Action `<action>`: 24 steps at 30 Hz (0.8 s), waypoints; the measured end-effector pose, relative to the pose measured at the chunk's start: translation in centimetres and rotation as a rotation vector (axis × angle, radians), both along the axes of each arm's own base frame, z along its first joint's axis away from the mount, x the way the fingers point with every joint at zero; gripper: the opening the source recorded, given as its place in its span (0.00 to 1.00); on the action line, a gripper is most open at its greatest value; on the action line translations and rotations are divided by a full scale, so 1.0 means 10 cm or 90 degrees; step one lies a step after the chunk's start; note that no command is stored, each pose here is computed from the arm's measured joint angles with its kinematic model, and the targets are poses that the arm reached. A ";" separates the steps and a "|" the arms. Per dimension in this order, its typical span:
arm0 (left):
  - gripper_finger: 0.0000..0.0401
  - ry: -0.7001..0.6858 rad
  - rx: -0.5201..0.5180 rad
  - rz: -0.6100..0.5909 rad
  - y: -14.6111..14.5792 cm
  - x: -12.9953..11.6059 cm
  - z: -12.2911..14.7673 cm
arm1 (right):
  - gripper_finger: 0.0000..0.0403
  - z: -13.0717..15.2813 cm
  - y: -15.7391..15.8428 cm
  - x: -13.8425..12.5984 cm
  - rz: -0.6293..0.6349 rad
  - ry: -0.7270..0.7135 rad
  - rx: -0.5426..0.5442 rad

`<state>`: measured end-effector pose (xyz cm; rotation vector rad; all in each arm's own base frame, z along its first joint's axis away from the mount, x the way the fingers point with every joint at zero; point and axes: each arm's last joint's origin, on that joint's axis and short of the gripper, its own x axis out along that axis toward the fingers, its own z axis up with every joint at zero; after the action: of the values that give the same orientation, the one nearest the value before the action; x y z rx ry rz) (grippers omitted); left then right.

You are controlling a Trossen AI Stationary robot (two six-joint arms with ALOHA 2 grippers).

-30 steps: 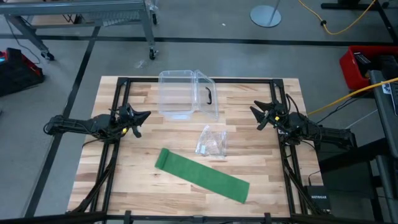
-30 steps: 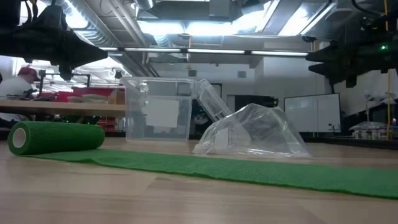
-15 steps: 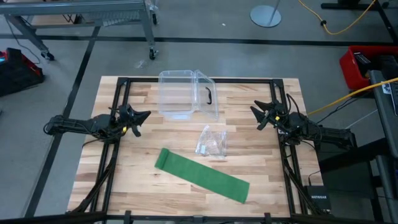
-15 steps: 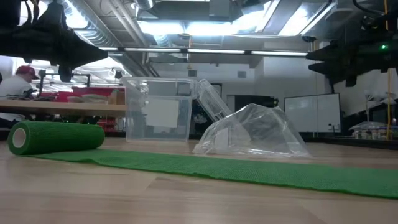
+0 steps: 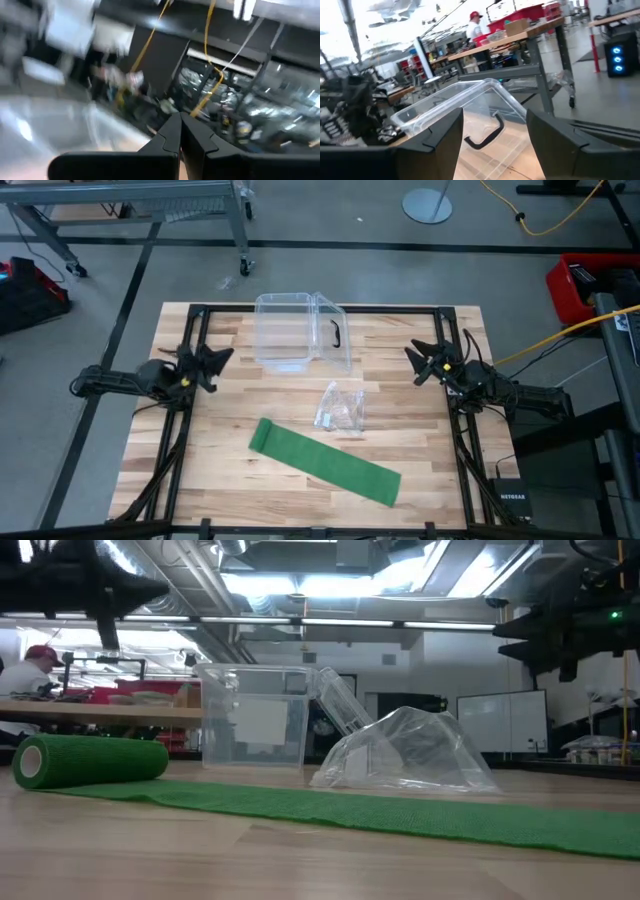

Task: Roll bandage
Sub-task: Roll the green bandage

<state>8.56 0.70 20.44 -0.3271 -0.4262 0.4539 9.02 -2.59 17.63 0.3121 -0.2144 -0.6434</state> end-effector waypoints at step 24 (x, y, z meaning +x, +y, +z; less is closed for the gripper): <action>0.00 0.273 0.298 -0.114 -0.04 -0.31 1.17 | 0.55 0.00 0.10 0.05 0.257 -0.058 0.093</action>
<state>5.49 0.30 32.19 0.1859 -0.0741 0.2273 9.52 -1.60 17.68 0.5099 -0.1853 -0.2456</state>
